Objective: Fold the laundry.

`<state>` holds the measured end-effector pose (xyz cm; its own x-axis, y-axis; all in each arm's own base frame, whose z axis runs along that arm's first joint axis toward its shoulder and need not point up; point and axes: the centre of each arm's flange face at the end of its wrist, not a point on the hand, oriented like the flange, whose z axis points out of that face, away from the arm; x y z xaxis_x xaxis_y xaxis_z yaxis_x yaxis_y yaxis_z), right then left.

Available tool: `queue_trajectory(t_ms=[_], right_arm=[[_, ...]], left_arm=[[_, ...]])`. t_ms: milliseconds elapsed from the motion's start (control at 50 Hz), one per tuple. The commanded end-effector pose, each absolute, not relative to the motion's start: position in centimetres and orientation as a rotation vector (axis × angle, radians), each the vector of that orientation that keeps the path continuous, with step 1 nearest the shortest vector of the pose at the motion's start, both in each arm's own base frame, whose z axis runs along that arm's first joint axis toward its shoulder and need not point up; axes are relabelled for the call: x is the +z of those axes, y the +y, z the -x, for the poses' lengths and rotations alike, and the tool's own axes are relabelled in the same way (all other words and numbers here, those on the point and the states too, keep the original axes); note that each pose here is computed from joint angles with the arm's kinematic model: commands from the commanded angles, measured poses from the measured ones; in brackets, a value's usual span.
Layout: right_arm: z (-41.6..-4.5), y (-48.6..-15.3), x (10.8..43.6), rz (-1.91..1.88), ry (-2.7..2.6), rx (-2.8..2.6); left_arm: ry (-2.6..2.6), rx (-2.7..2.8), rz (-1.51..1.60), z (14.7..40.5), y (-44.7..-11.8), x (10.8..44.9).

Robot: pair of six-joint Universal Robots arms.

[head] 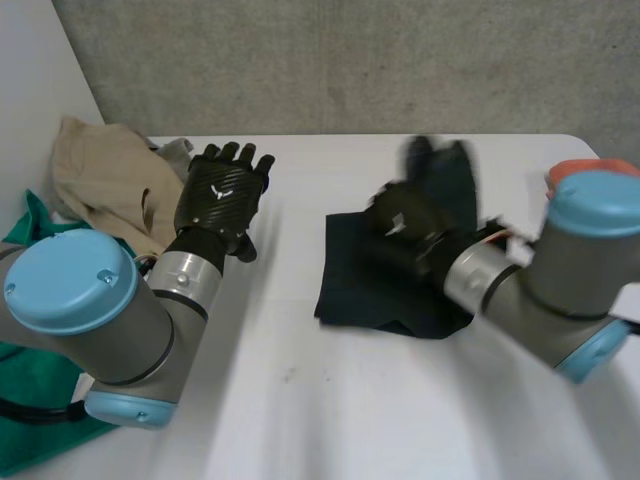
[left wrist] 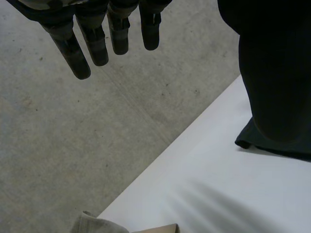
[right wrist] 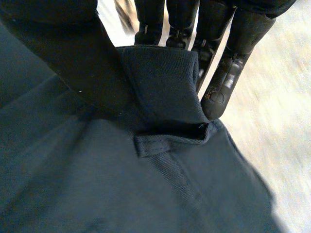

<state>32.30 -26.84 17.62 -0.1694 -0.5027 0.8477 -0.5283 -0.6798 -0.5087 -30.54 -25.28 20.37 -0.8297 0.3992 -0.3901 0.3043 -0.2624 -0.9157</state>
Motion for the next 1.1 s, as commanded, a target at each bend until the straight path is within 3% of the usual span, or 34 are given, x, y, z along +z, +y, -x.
queue_trajectory(t_ms=[20,100,180,260,300,420,540,680,880,960,1020,1100], right_arm=[[-35.0,-23.2,14.7,-2.233,-1.143,2.037],[-35.0,-23.3,15.0,-2.213,-1.249,2.077],[-33.9,-25.1,18.3,-1.997,-1.596,2.228],[-31.4,-27.9,23.8,-1.476,-2.082,2.455],[-30.1,-29.2,24.3,-1.296,-2.222,2.475],[-27.1,-31.8,22.9,-1.038,-2.470,2.303],[-27.2,-33.6,20.4,-1.014,-2.593,2.107],[-28.1,-34.8,16.7,-1.057,-2.742,1.907],[-28.1,-35.2,12.2,-1.226,-2.640,1.703],[-27.9,-35.4,12.7,-1.215,-2.587,1.708],[-27.9,-35.3,15.4,-1.202,-2.529,1.795],[-27.7,-34.5,19.0,-1.176,-2.468,1.897]], left_arm=[[-1.828,2.315,0.870,30.9,-25.8,21.4],[-1.784,2.356,0.844,31.4,-26.6,22.7],[-1.748,2.400,0.805,32.1,-27.7,23.9],[-1.741,2.385,0.822,33.5,-28.6,23.5],[-1.717,2.352,0.854,35.2,-28.4,23.4],[-1.690,2.174,0.971,39.5,-27.1,21.5],[-1.764,1.974,0.987,41.7,-26.9,17.9],[-1.930,1.825,1.058,41.6,-27.1,14.2],[-2.068,1.747,1.087,40.6,-27.3,11.9],[-2.070,1.747,1.120,40.5,-27.2,11.8],[-2.042,1.784,1.147,40.6,-27.1,13.0],[-1.955,1.885,1.100,40.5,-27.0,17.6]])
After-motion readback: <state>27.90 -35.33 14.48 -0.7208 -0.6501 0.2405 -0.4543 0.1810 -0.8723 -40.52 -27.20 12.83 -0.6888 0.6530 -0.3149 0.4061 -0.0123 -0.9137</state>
